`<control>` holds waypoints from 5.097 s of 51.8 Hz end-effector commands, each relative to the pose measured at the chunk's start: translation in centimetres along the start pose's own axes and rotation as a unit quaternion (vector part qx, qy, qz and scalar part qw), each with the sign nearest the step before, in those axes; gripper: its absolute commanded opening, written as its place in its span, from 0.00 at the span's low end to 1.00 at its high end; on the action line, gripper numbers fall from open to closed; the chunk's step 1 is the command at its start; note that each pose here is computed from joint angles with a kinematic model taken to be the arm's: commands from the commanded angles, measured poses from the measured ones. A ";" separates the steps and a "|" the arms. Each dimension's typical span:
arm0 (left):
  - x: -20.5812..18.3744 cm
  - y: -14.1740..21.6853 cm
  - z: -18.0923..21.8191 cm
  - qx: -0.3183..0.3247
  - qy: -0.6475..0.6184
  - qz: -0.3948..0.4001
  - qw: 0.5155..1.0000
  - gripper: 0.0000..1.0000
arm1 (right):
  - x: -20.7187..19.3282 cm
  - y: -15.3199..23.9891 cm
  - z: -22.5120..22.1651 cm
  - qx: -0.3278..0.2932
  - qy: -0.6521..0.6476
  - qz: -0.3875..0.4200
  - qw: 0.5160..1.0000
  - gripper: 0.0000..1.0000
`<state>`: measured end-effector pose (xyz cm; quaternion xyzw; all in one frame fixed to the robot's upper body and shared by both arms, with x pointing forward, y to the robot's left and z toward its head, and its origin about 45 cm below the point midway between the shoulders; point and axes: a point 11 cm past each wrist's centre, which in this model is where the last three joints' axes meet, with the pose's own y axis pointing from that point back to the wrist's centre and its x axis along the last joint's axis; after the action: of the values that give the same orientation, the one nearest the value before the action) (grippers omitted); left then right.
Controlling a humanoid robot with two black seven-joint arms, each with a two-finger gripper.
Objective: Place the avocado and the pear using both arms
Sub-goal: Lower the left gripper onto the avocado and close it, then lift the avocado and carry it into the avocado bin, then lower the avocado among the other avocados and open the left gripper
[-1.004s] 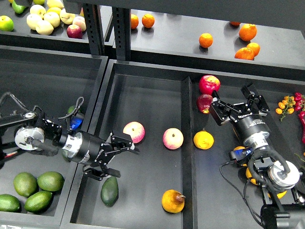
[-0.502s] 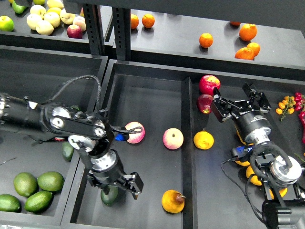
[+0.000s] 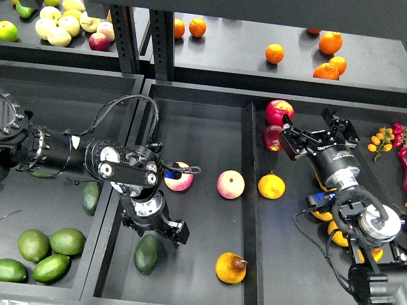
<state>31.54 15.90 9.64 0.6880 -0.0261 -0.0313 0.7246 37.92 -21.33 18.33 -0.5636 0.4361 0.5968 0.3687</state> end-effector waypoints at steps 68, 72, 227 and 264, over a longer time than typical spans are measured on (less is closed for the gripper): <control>-1.3 -5.4 -1.5 0.046 0.018 -0.007 0.999 0.99 | -1.6 -0.8 0.4 -0.010 -0.025 -0.025 0.999 1.00; -1.3 -5.4 -1.6 0.046 0.019 -0.006 0.999 0.97 | -1.7 -0.8 0.4 -0.010 -0.027 -0.027 0.999 1.00; 7.5 8.6 -21.4 0.023 0.319 0.159 0.934 0.11 | -2.9 0.2 -0.4 0.006 -0.032 -0.073 0.997 1.00; 3.7 3.2 -25.8 0.047 0.389 0.134 0.910 0.16 | -3.2 0.3 -0.8 0.011 -0.033 -0.078 0.996 1.00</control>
<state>37.57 41.60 12.35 0.6655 0.1622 0.3406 0.6441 38.21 -22.02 21.48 -0.5716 0.3858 0.5797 0.4340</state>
